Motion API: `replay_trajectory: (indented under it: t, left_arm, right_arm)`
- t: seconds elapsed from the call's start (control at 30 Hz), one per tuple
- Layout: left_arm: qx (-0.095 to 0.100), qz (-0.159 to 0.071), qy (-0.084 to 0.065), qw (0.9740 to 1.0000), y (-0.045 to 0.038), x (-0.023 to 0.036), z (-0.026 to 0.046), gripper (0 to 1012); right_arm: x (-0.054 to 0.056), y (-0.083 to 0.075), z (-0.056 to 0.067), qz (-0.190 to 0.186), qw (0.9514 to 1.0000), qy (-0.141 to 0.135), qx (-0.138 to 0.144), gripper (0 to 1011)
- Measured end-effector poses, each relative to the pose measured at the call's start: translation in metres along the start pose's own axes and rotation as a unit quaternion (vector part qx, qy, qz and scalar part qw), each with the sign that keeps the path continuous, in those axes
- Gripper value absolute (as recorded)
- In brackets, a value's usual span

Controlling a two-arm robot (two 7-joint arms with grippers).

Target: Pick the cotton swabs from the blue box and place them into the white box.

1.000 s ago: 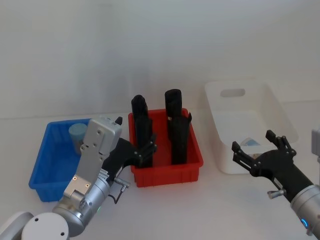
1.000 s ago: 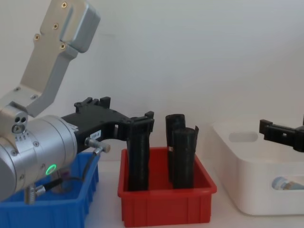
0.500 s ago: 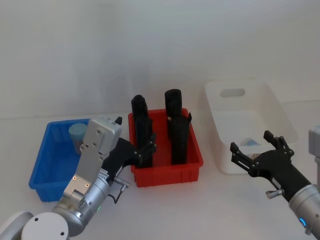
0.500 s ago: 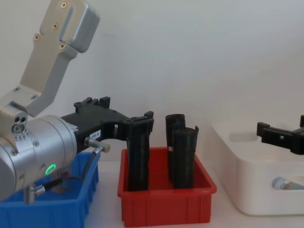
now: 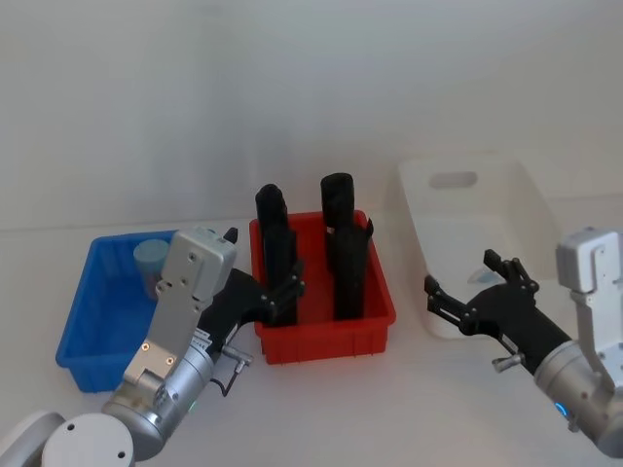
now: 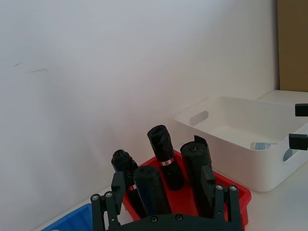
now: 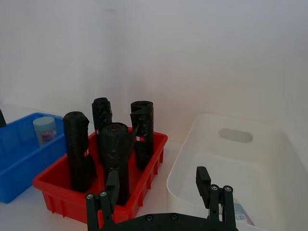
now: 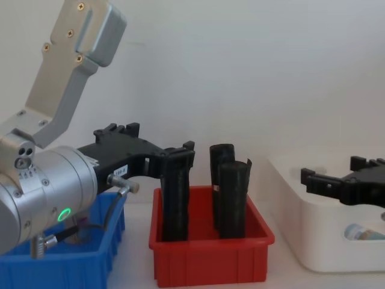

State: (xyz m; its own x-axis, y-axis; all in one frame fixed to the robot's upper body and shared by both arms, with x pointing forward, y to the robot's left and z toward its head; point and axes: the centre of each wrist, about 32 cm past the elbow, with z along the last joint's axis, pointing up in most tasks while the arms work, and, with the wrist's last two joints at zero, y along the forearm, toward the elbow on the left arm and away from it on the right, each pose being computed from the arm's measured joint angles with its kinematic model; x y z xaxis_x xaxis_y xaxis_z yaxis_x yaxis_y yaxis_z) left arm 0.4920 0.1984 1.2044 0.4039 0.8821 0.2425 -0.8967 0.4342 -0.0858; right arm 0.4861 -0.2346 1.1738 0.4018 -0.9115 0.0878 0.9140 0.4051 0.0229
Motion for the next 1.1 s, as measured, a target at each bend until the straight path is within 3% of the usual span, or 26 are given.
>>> replay_trajectory:
  t: [0.43, 1.1]
  left_arm:
    - [0.0, 0.0, 0.0, 1.0, 0.0, 0.0, 0.0, 1004]
    - [0.0, 0.0, 0.0, 1.0, 0.0, 0.0, 0.0, 1004]
  right_arm:
    - [0.013, 0.054, -0.012, 0.046, 0.9988, -0.017, -0.007, 1002]
    - [0.019, 0.114, -0.017, 0.119, 0.9926, -0.018, -0.018, 1002]
